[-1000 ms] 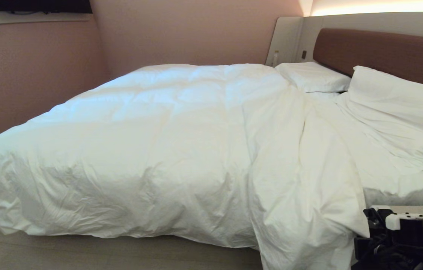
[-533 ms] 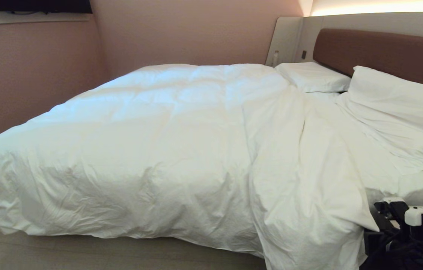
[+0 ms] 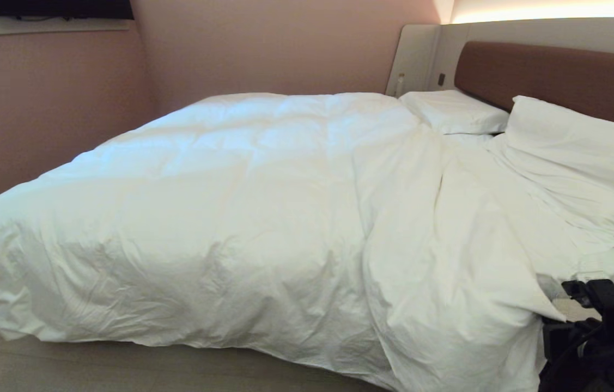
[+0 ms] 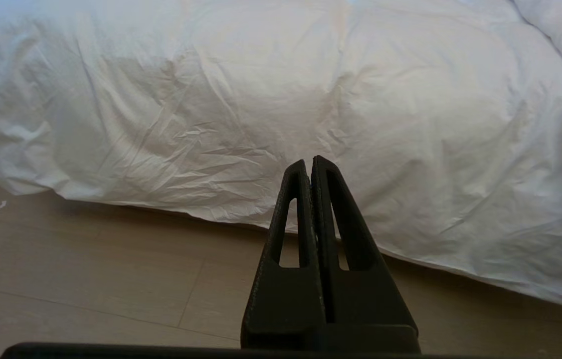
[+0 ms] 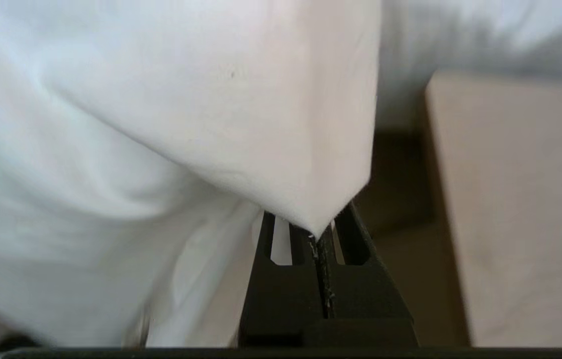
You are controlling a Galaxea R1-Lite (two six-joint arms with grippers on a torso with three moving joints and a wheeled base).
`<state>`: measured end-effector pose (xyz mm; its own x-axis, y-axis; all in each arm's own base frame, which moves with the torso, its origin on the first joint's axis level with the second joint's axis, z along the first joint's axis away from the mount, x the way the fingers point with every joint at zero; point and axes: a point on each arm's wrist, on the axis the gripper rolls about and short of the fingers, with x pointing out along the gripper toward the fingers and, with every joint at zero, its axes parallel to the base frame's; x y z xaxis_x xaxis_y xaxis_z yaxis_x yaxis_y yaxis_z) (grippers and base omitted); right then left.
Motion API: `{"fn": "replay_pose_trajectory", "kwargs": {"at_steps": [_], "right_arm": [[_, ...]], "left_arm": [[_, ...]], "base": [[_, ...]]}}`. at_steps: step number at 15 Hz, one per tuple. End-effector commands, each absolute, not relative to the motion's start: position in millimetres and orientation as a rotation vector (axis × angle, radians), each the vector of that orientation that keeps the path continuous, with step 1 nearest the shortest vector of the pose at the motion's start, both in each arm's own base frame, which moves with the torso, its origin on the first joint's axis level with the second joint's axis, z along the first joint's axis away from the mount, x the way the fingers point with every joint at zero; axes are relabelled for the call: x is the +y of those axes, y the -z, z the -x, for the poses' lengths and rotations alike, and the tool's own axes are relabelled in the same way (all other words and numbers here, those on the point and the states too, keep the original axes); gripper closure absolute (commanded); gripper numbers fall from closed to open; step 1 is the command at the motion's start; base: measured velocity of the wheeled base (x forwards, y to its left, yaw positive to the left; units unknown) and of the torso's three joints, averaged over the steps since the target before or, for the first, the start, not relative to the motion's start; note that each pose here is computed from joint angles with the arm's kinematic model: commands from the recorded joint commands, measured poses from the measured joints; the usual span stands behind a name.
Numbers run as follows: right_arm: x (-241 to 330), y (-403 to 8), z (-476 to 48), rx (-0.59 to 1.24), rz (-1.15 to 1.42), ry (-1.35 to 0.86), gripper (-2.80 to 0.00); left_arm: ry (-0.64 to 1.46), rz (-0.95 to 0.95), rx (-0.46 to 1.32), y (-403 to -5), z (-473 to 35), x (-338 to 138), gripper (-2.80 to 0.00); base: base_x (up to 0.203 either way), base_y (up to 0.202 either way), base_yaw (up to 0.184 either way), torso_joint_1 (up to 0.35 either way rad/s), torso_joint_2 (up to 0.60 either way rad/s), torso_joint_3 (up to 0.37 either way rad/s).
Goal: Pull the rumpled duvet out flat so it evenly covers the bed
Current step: Flatten the corners of the folded blanket
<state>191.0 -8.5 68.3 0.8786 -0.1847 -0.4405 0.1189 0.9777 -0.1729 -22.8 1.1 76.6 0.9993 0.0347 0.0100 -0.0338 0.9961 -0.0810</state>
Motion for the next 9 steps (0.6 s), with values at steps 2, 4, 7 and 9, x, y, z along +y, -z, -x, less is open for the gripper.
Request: {"fn": "replay_pose_trajectory", "kwargs": {"at_steps": [2,4,7,9], "right_arm": [[-8.7,-112.6,-183.8,0.326,0.153,0.172,0.00],[-8.7,-146.6,-178.9,0.332,0.134,0.176,0.00],[-7.9,-180.5,-158.0,0.501,0.091,0.172,0.00],[-7.4,-189.8,-143.3,0.532,0.065,0.177,0.00]], "left_arm": [[-0.035,0.082,-0.012,-76.6,22.8,1.1,0.00],[-0.035,0.082,-0.012,-76.6,22.8,1.1,0.00],[-0.035,0.082,-0.012,-76.6,22.8,1.1,0.00],[-0.035,0.082,-0.012,-76.6,22.8,1.1,0.00]], "base": [[0.000,0.000,0.000,0.000,0.00,0.000],[0.000,0.000,0.000,0.000,0.00,0.000],[0.000,0.000,0.000,0.000,0.00,0.000],[0.000,0.000,0.000,0.000,0.00,0.000]]}}
